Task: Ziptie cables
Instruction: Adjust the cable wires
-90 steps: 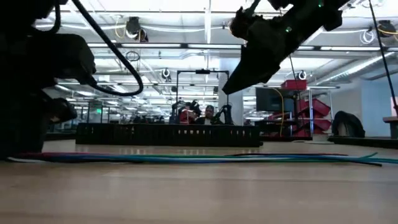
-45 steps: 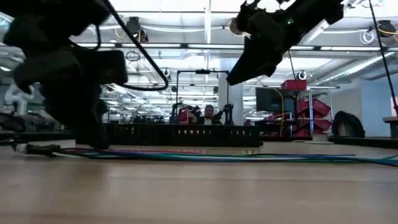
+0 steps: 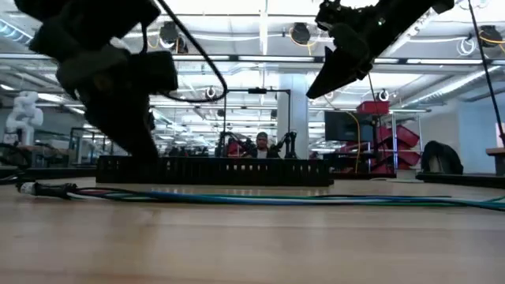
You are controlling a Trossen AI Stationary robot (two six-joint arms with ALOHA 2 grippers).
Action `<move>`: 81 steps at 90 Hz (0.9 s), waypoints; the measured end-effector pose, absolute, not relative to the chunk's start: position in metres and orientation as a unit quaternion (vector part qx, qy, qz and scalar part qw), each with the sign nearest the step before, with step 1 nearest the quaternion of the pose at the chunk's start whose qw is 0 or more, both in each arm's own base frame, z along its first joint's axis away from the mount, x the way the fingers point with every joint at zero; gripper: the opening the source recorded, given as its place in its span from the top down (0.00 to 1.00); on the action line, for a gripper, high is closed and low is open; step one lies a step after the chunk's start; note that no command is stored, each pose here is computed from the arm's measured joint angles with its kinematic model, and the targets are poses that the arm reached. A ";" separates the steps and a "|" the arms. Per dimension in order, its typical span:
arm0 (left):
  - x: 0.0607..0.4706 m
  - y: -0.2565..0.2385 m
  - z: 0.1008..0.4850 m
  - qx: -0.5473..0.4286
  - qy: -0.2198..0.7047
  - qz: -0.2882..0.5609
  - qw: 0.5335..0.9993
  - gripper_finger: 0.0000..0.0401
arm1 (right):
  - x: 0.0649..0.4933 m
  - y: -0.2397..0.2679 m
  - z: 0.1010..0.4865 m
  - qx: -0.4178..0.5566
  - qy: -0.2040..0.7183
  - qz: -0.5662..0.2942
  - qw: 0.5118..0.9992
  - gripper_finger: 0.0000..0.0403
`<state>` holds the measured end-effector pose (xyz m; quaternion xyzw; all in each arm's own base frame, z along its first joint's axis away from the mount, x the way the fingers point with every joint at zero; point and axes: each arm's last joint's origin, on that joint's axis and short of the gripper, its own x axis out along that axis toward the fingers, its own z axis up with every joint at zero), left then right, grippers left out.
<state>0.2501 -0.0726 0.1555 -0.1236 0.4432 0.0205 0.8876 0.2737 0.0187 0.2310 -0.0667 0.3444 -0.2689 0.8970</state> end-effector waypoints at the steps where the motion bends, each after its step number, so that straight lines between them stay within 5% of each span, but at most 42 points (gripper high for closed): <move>1: 0.250 -0.074 0.157 -0.120 0.445 0.018 0.887 0.99 | 0.273 0.019 0.231 -0.072 0.345 -0.275 0.894 0.71; 30: 0.237 -0.102 0.157 -0.123 0.571 -0.011 0.812 0.97 | 0.272 0.017 0.226 -0.064 0.351 -0.304 0.883 0.71; 65: 0.241 -0.103 0.146 -0.117 0.554 -0.021 0.824 0.71 | 0.272 0.024 0.225 -0.048 0.359 -0.269 0.893 0.71; 81: 0.243 -0.102 0.136 -0.128 0.578 -0.031 0.805 0.68 | 0.273 0.031 0.225 -0.031 0.356 -0.241 0.903 0.71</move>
